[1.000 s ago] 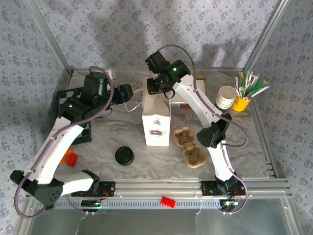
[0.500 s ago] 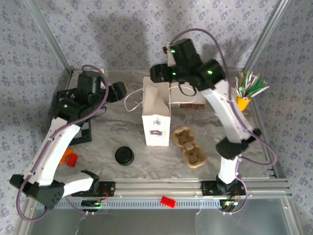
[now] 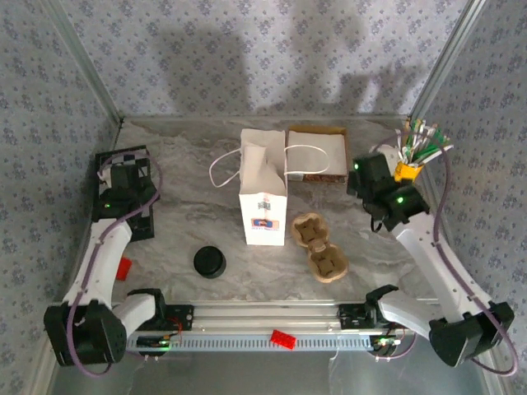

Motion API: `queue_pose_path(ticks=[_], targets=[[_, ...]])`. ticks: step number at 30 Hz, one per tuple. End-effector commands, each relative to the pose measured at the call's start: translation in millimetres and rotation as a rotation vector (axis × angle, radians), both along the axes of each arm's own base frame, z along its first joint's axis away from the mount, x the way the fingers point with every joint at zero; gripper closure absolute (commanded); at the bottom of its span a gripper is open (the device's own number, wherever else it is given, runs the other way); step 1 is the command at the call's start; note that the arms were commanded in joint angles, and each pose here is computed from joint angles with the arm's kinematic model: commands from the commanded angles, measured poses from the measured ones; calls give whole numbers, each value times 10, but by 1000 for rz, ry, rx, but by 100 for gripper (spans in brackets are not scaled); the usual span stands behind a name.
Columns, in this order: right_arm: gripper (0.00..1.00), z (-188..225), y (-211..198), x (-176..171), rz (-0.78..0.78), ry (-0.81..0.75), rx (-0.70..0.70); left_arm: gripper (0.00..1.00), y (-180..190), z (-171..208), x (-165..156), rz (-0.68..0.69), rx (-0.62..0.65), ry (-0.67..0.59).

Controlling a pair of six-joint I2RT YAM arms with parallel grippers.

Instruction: Pack the takeout coffee

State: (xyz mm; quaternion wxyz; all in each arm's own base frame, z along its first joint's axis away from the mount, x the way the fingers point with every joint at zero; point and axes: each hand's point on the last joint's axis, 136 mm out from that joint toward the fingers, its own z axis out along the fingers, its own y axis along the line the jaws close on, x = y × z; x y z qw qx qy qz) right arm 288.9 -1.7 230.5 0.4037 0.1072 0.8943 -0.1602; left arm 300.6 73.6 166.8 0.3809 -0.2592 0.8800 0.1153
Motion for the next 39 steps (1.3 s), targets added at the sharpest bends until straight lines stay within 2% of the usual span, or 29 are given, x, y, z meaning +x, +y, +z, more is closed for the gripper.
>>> queue_pose_path(ticks=[1,6,10,13,15,19,20,22,26,39], targets=[[0,-331,-226,210,-113,-126,26,0,119,61,312,-30,136,-141],[0,-972,-410,441,-87,-158,-20,0,-20,-255,589,-152,163,-268],[0,-1314,-366,647,-6,-177,70,0,-168,-469,782,-249,163,-297],[0,-1274,-265,876,116,-241,75,0,-280,-563,864,-311,147,-318],[0,-1205,-190,982,221,-295,-1,0,-375,-628,868,-358,142,-363],[0,-1422,-130,1022,322,-347,97,0,-522,-727,902,-435,159,-404],[0,-1428,-117,1008,326,-378,94,0,-524,-732,910,-434,166,-387],[1,-1458,-224,1018,272,-317,108,0,-505,-767,944,-424,155,-348],[0,-1441,-229,1014,262,-330,75,0,-484,-771,940,-415,150,-347],[0,-1464,-205,1017,280,-325,91,0,-482,-763,943,-414,150,-350]])
